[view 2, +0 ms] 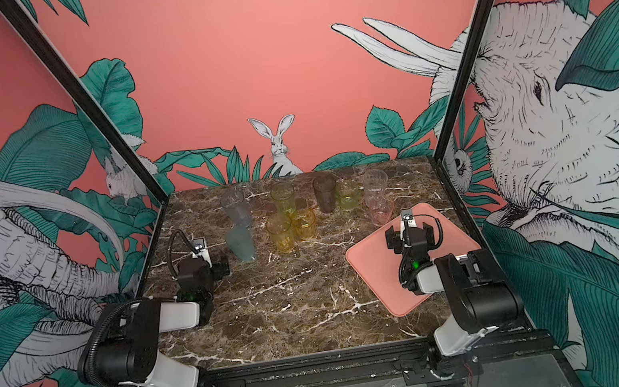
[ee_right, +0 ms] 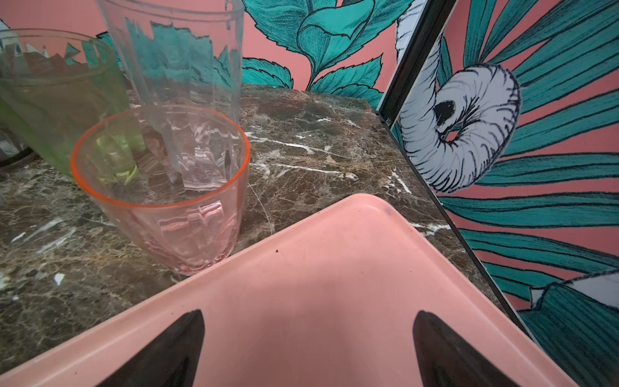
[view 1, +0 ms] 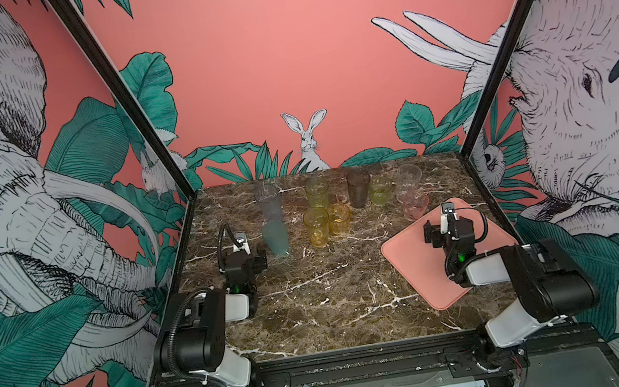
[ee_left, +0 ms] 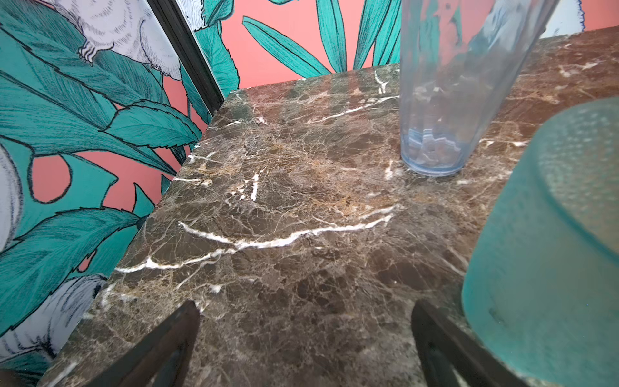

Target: Place the glasses into the tray

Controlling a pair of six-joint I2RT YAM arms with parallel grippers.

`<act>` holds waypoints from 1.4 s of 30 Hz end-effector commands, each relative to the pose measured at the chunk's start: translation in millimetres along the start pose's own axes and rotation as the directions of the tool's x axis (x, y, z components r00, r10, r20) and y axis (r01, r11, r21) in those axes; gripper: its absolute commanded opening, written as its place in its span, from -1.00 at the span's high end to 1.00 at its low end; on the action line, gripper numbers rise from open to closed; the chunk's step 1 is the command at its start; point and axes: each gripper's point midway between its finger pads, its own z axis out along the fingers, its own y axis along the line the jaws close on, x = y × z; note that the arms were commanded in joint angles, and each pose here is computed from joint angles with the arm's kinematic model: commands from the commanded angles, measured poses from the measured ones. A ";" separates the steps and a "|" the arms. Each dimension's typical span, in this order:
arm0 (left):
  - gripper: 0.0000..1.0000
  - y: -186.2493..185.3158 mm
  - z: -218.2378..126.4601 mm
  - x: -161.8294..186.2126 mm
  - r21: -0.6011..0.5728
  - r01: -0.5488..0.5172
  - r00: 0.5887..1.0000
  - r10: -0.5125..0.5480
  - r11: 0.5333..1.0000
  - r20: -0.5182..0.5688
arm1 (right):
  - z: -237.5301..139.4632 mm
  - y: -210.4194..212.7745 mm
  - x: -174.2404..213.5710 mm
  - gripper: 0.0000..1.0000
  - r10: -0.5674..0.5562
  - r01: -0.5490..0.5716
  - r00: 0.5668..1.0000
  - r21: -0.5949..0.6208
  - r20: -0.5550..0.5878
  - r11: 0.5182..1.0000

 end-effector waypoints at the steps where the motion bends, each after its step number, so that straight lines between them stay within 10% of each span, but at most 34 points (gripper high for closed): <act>1: -0.99 3.0 1.3 -10.2 -0.009 0.013 1.000 -0.013 1.000 0.028 | 2.7 -0.7 -10.1 -0.98 0.022 -0.022 0.999 0.004 0.025 1.000; 27: -0.99 4.5 -1.5 -12.4 -0.014 0.011 0.999 -0.011 1.000 0.044 | 2.2 -1.9 -10.3 -0.98 0.025 -0.025 0.999 0.009 0.030 1.000; 42: -0.99 47.7 -91.6 -82.1 -0.085 0.226 0.974 -0.223 0.970 0.042 | -33.6 -22.1 -43.6 -0.98 0.065 -0.070 0.993 0.049 0.100 0.996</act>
